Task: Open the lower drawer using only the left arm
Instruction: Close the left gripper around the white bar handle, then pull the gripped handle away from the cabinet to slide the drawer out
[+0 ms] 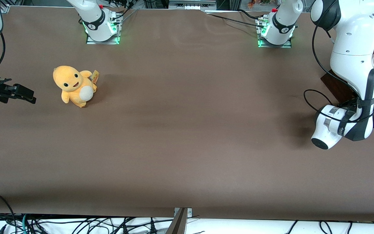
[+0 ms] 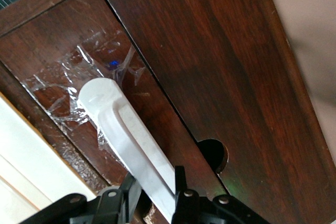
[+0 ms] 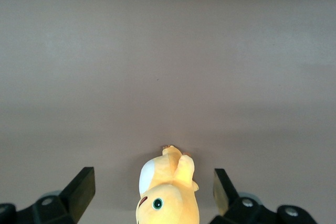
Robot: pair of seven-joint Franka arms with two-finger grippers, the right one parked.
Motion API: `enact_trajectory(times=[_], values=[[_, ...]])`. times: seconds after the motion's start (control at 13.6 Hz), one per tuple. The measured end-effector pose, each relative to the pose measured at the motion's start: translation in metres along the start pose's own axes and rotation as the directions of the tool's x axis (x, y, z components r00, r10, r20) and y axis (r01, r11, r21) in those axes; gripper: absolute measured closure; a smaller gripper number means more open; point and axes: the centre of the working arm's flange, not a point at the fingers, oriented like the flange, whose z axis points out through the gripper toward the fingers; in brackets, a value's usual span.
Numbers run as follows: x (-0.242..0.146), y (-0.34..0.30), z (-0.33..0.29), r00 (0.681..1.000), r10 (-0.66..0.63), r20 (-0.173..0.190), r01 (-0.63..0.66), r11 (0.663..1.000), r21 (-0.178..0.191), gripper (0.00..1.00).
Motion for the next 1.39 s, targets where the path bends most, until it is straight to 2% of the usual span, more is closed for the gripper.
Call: enact_trajectory(times=[0.22,0.66,1.39], values=[[-0.003,0.003,-0.007,1.0,0.002,-0.008,-0.002,1.0,0.007,0.69],[-0.016,0.019,-0.038,0.999,0.011,-0.049,-0.009,0.999,0.046,0.69],[-0.026,0.026,-0.062,0.996,0.013,-0.084,-0.008,0.998,0.057,0.69]])
